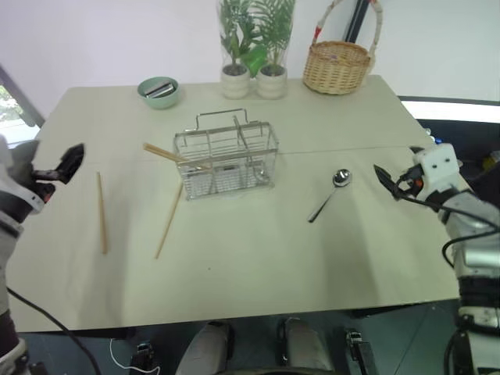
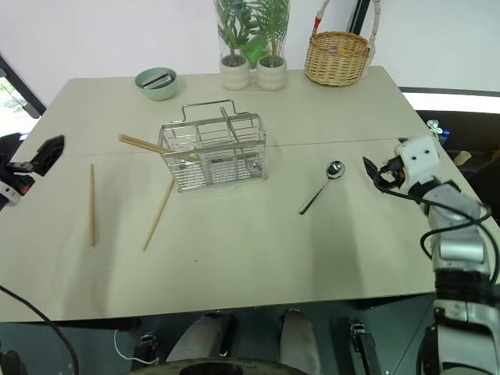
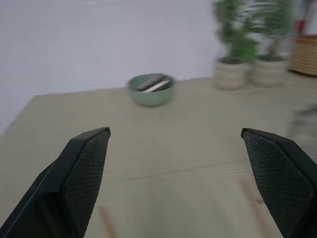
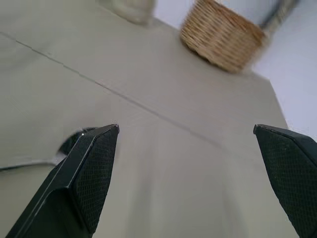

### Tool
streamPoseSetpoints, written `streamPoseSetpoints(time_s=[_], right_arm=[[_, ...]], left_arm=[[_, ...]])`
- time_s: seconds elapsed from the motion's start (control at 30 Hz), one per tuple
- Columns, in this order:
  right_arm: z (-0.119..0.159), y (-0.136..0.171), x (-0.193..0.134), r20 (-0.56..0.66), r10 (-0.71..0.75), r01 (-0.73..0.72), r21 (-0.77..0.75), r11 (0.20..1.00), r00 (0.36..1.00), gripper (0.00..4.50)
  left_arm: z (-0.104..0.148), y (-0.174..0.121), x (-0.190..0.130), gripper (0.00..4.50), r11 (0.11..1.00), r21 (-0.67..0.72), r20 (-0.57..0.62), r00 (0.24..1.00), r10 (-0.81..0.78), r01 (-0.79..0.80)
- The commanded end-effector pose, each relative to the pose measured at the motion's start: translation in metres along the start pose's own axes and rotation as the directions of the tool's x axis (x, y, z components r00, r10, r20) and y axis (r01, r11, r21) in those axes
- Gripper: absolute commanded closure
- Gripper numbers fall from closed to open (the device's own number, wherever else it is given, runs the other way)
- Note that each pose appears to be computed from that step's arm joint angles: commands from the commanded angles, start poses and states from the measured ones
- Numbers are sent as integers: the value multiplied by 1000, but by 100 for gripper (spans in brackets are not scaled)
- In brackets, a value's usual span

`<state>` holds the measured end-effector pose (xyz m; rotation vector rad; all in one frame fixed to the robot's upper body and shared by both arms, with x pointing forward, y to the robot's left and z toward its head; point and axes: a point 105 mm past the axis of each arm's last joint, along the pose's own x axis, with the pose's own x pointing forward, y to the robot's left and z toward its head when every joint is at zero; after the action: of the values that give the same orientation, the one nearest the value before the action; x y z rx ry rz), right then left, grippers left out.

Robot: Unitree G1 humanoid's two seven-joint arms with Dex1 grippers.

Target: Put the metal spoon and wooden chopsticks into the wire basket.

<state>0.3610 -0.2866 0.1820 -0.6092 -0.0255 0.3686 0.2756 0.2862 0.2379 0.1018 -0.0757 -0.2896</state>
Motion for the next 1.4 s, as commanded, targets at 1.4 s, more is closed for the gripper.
streamPoseSetpoints(time_s=[1.4], right_arm=[[29,118,103,-681,468,-649,-715,-259,563,2]], left_arm=[[1,-126,-9,0,741,-2,-180,728,-661,672]])
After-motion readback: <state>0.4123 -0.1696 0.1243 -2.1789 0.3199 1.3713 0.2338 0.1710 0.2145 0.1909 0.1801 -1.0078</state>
